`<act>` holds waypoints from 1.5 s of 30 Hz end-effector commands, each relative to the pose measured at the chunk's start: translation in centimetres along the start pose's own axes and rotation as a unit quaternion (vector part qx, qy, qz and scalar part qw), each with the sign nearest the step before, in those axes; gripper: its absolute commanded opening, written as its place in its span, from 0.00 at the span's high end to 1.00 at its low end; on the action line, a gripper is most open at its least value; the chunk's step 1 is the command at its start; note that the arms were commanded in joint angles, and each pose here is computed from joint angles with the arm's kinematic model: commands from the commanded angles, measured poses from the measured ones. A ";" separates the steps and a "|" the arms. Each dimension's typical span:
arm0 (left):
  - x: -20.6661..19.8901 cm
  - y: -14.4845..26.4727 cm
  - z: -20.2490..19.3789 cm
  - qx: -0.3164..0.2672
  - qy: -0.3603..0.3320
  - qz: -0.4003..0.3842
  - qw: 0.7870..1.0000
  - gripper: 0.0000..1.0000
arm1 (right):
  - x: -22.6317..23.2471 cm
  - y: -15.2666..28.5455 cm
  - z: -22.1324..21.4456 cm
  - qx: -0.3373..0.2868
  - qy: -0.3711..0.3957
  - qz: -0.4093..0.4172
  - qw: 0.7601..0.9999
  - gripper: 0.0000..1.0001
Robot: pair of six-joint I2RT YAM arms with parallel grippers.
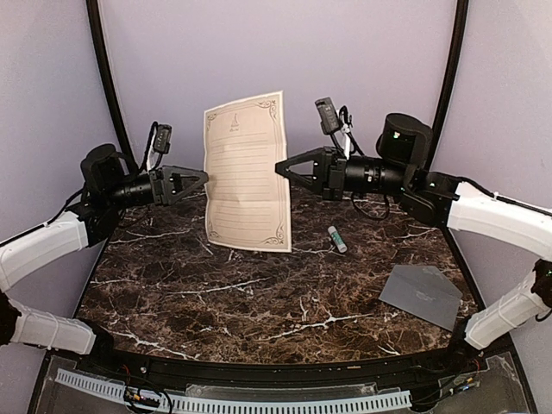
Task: Place the letter into the envelope and seal it
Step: Pick up the letter from the center of the board.
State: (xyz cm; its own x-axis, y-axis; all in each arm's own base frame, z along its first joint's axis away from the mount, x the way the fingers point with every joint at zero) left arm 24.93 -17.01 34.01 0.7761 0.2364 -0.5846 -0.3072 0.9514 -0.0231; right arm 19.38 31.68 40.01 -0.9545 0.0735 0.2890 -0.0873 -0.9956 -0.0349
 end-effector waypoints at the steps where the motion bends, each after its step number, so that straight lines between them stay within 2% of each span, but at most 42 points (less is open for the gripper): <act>1: -3.0 -1.3 1.1 0.022 -0.047 -0.085 0.995 0.01 | 1.1 0.5 0.8 0.002 0.018 0.037 0.999 1.00; 5: -3.6 -1.8 1.2 0.028 -0.048 -0.114 0.992 0.02 | 1.5 0.8 1.0 -0.004 0.018 0.046 0.999 1.00; 9: -4.0 -1.8 0.8 0.038 -0.041 -0.147 0.987 0.22 | 1.5 0.9 1.1 -0.007 0.017 0.040 0.999 1.00; 14: -3.5 -1.7 0.0 0.042 -0.028 -0.144 0.988 0.45 | 1.4 0.9 1.1 -0.009 0.018 0.032 0.999 1.00; 27: -3.4 -1.4 -0.4 0.029 -0.022 -0.134 0.990 0.69 | 1.1 1.8 0.5 -0.001 0.019 -0.006 1.000 1.00; 32: -3.7 -1.4 -0.4 0.033 -0.023 -0.152 0.988 0.69 | 0.6 1.6 -0.3 0.010 0.007 -0.011 1.000 1.00; 38: -3.6 -1.3 -0.7 0.034 -0.020 -0.150 0.988 0.89 | 0.3 1.0 -0.6 0.014 -0.004 -0.006 1.000 1.00; 42: -3.4 -1.2 -0.8 0.030 -0.023 -0.141 0.989 1.00 | 0.0 0.3 -0.8 0.017 -0.009 0.011 1.000 0.83; 45: -3.4 -1.2 -0.9 0.029 -0.023 -0.138 0.990 1.00 | -0.2 -0.6 -1.2 0.027 -0.014 0.020 0.999 0.73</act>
State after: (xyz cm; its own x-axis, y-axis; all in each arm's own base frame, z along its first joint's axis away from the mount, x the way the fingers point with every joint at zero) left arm 22.96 -19.43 34.76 0.8249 -0.0231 -0.5648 -0.0510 0.9920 -0.1150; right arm 18.93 31.36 38.75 -0.9460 0.0717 0.3160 -0.0697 -0.9974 0.0177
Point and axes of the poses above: each gripper's point midway between its finger pads, its own y axis back along the fingers, its own x axis along the line the jaws close on, z = x × y, the point moved 8 cm from there along y, back along the fingers, and after that the axes turned 4 degrees about y, right-handed, at the moved point
